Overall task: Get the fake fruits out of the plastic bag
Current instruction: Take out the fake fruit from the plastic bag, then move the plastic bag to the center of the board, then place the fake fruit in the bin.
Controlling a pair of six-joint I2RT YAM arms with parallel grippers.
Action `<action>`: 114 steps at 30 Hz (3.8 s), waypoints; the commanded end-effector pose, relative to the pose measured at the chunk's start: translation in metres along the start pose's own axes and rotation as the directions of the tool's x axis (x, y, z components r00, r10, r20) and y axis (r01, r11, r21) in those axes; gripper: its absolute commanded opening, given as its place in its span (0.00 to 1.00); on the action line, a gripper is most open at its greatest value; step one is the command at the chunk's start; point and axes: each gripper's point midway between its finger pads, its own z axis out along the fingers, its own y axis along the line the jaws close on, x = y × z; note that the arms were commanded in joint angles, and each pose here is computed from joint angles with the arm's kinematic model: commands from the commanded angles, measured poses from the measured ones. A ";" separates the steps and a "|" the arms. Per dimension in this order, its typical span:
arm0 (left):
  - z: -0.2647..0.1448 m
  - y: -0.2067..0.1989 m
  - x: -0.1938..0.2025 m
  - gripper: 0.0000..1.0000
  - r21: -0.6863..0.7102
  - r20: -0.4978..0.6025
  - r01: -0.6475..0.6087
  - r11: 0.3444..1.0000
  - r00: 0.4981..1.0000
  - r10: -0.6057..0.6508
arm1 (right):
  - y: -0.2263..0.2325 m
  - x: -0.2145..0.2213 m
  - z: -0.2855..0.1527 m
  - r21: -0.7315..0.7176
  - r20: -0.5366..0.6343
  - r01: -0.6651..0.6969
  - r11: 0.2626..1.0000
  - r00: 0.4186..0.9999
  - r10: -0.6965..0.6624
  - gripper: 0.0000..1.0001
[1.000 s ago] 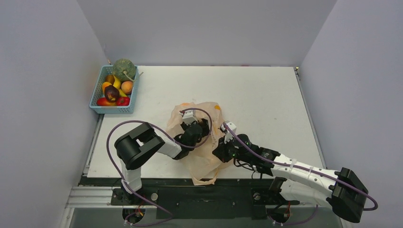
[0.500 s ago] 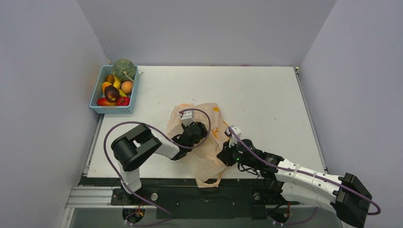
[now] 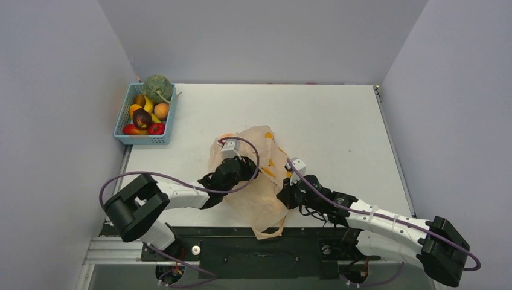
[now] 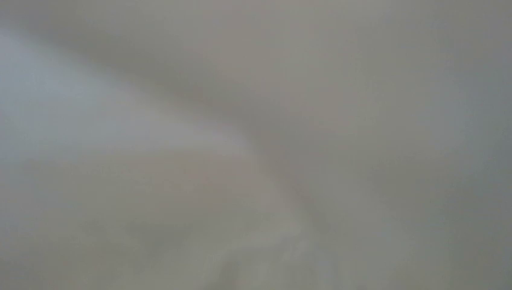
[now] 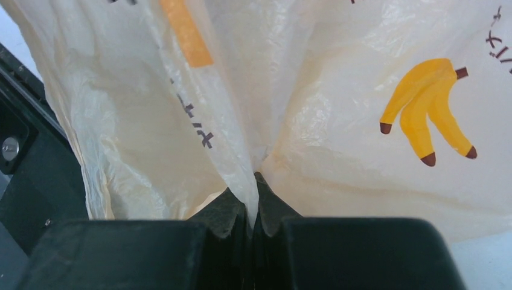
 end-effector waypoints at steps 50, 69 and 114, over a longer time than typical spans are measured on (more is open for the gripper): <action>-0.152 -0.017 -0.130 0.31 0.211 -0.066 0.031 0.977 0.998 -0.017 | -0.226 -0.062 -0.150 0.698 0.630 -0.648 0.304 0.758 0.169 0.00; -0.154 0.001 -0.122 0.31 0.163 -0.066 0.068 0.984 0.996 -0.058 | -0.214 -0.080 -0.123 0.616 0.515 -0.559 0.555 0.819 0.253 0.47; -0.123 0.167 -0.271 0.35 -0.147 0.289 0.339 0.929 0.913 -0.288 | 0.024 -0.086 0.006 0.085 0.105 0.163 0.983 0.980 -0.171 0.73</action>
